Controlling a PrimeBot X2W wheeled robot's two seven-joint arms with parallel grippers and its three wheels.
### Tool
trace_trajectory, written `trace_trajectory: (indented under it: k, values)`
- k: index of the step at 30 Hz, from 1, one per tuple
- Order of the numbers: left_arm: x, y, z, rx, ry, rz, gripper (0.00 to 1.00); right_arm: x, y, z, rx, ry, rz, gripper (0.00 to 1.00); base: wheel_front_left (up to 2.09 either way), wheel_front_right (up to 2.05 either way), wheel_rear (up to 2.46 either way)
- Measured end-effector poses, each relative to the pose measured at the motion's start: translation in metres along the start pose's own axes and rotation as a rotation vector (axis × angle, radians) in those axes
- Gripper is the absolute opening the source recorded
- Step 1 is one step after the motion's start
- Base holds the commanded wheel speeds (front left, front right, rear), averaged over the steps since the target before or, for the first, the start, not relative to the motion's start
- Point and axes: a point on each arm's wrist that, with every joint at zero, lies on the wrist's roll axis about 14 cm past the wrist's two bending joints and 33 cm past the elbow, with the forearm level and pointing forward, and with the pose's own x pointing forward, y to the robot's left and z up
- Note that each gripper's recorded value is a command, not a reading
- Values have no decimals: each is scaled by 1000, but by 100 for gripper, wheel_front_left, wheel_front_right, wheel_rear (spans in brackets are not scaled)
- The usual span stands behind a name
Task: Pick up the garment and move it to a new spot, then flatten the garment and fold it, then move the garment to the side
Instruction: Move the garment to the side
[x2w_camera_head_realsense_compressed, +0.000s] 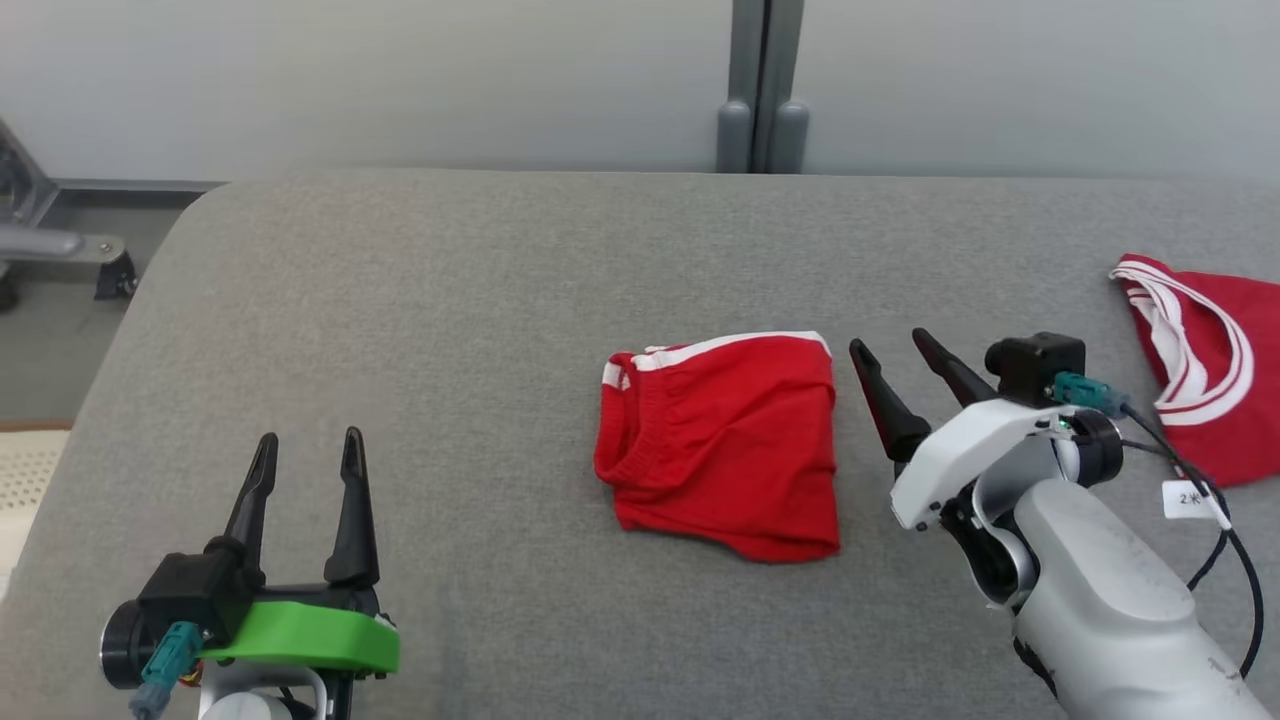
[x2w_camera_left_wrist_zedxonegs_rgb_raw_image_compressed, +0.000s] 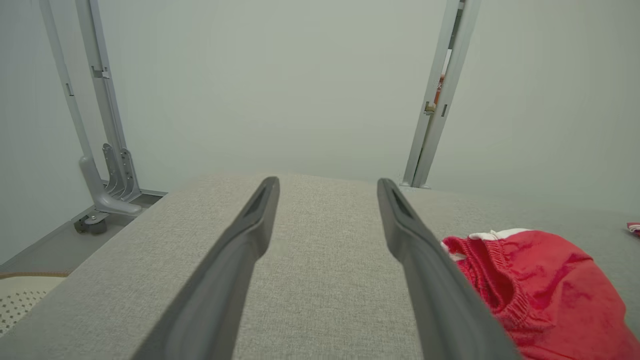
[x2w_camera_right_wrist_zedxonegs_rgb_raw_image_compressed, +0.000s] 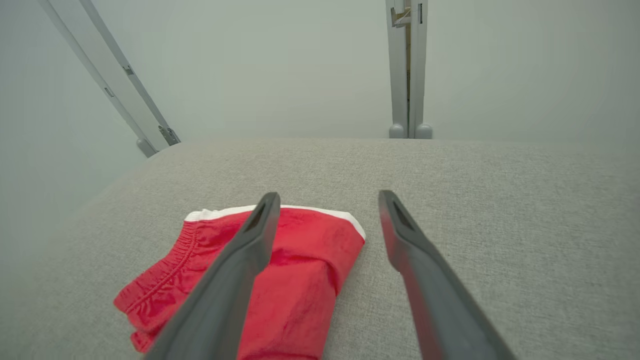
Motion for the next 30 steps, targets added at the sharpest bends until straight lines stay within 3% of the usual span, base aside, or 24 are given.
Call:
trace_trajectory:
  k: [9,16,20,21,22,23,30]
  values:
    - [-17,34,-1,9,14,110,100,27,0,-74,59,353,-13,100,0,0,0]
    - [-24,50,-3,15,28,166,100,27,8,-121,137,570,-17,100,0,0,0]
    - [-25,55,-4,17,31,180,100,30,15,-130,170,626,-3,100,0,0,0]
    - [-24,55,-3,18,30,181,100,30,14,-132,174,639,-5,66,0,0,0]
    - [-24,55,-3,18,29,182,100,29,14,-133,175,645,-4,40,0,0,0]
    - [-24,55,-3,17,29,182,100,29,14,-133,179,645,-8,0,0,0,0]
    - [-21,50,-3,10,26,163,100,32,11,-117,202,554,-22,0,0,0,0]
